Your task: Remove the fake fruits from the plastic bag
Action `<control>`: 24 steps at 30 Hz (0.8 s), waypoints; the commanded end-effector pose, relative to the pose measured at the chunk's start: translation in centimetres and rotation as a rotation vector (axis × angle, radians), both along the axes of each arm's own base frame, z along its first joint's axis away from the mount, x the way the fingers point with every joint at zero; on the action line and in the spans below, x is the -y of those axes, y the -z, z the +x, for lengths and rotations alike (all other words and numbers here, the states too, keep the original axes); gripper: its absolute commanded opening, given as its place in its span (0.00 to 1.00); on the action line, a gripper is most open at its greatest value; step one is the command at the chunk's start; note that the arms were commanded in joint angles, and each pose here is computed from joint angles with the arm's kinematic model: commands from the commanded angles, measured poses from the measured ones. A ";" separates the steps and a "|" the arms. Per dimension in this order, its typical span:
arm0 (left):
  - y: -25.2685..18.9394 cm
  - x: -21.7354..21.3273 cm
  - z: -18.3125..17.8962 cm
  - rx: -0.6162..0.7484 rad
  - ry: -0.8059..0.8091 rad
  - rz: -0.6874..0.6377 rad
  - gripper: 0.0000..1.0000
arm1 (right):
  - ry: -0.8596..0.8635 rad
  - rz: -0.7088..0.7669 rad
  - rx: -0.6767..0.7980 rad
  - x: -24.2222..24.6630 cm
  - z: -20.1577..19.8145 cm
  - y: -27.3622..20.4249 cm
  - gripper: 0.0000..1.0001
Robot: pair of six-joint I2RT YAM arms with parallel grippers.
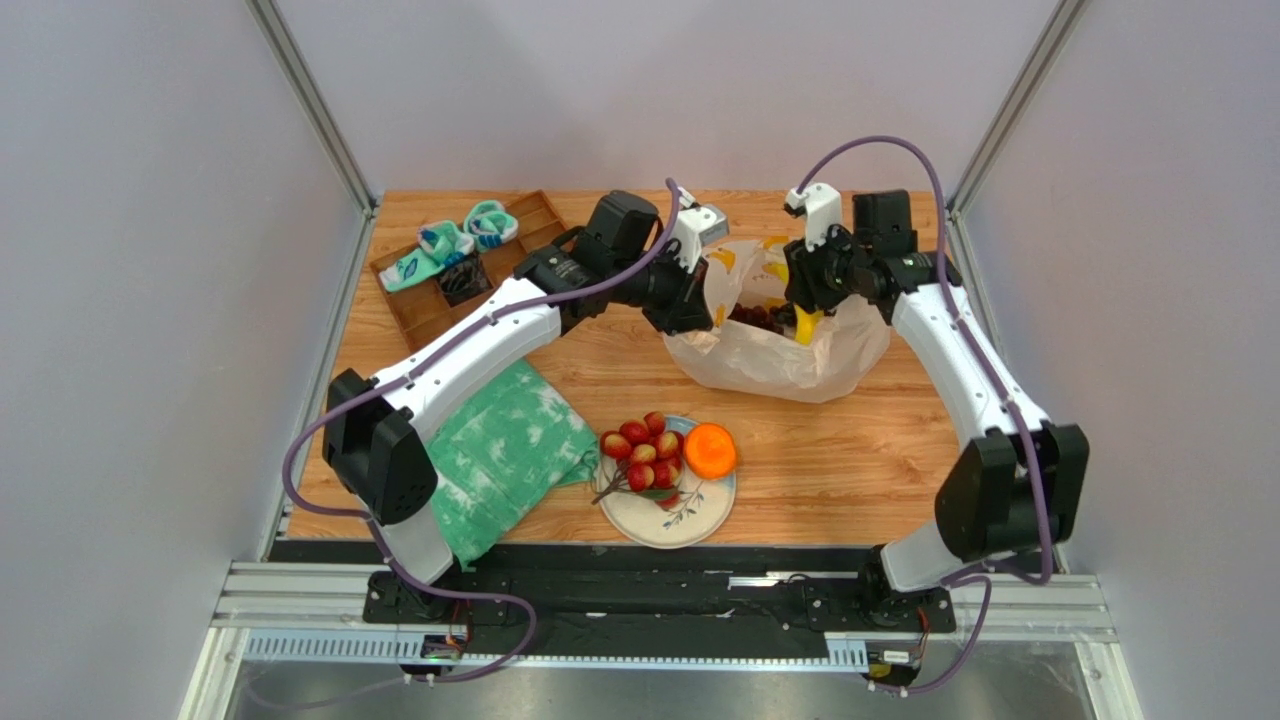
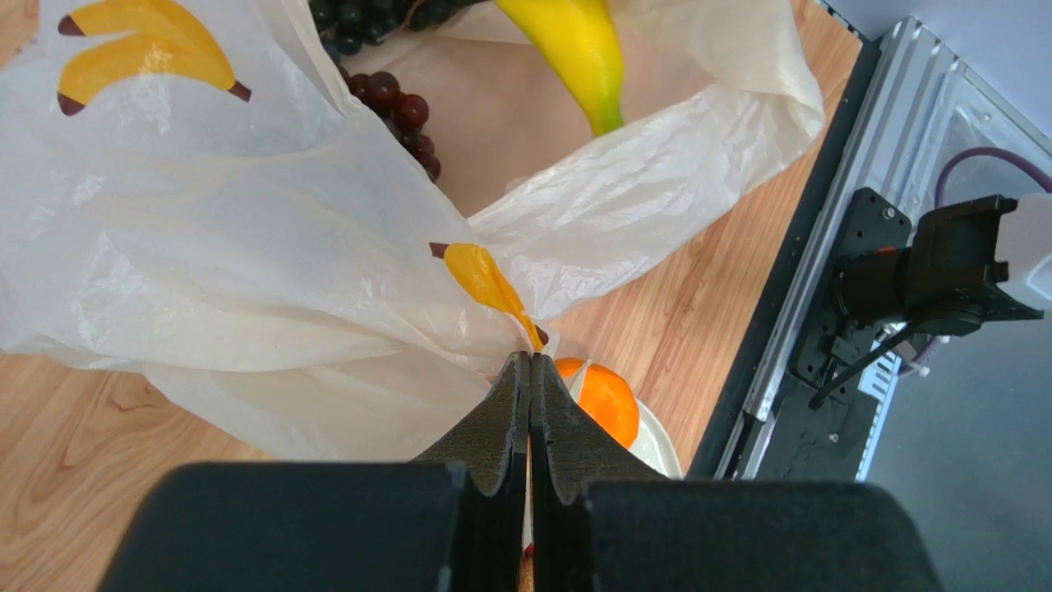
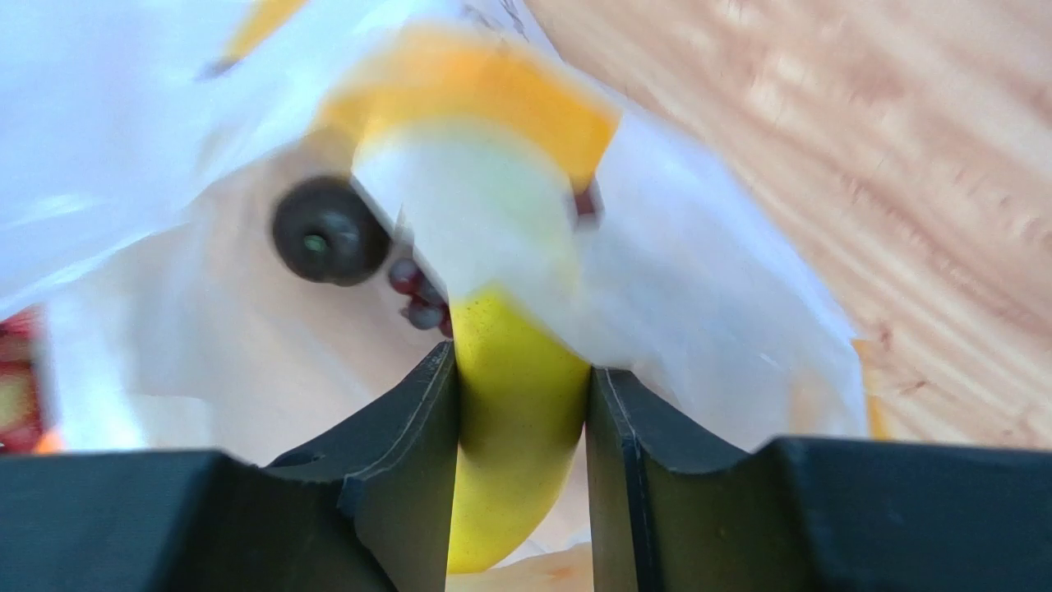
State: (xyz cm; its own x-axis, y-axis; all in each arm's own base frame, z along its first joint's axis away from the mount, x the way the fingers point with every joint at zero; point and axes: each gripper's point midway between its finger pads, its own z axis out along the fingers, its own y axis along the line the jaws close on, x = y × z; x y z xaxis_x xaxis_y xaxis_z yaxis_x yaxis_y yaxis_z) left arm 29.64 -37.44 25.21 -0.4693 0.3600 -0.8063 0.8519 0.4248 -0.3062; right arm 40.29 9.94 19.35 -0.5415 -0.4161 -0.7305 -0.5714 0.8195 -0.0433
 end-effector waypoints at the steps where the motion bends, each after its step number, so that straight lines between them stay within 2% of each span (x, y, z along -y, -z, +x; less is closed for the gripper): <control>1: -2.8 0.9 0.8 0.069 0.006 -0.043 0.00 | -0.042 0.068 0.009 -1.0 -2.2 0.0 0.27; 3: -3.0 0.9 1.2 0.081 0.000 -0.041 0.00 | -0.007 0.017 -0.006 0.1 -2.6 1.2 0.26; 6: -3.4 0.8 1.7 0.106 -0.012 -0.034 0.00 | 0.007 0.010 0.025 0.9 -2.9 0.2 0.26; 12: -5.9 0.7 2.5 0.185 0.008 -0.053 0.00 | -0.232 0.094 0.056 -2.0 -7.1 -4.5 0.29; 15: -7.8 0.5 2.5 0.214 0.013 -0.081 0.28 | -0.312 0.142 0.139 -3.1 -8.7 -7.9 0.30; 16: -8.6 0.4 2.4 0.228 0.014 -0.093 0.49 | -0.321 0.167 0.162 -3.4 -9.3 -9.0 0.30; 17: -9.7 0.1 2.2 0.248 0.012 -0.110 0.56 | -0.332 0.181 0.177 -3.6 -9.6 -9.8 0.30; 19: -11.5 -0.5 2.1 0.279 0.005 -0.132 0.67 | -0.363 0.228 0.192 -4.4 -10.3 -10.9 0.31; 24: -15.0 -2.8 1.4 0.382 0.033 -0.148 0.70 | -0.397 0.324 0.221 -5.8 -10.9 -13.6 0.32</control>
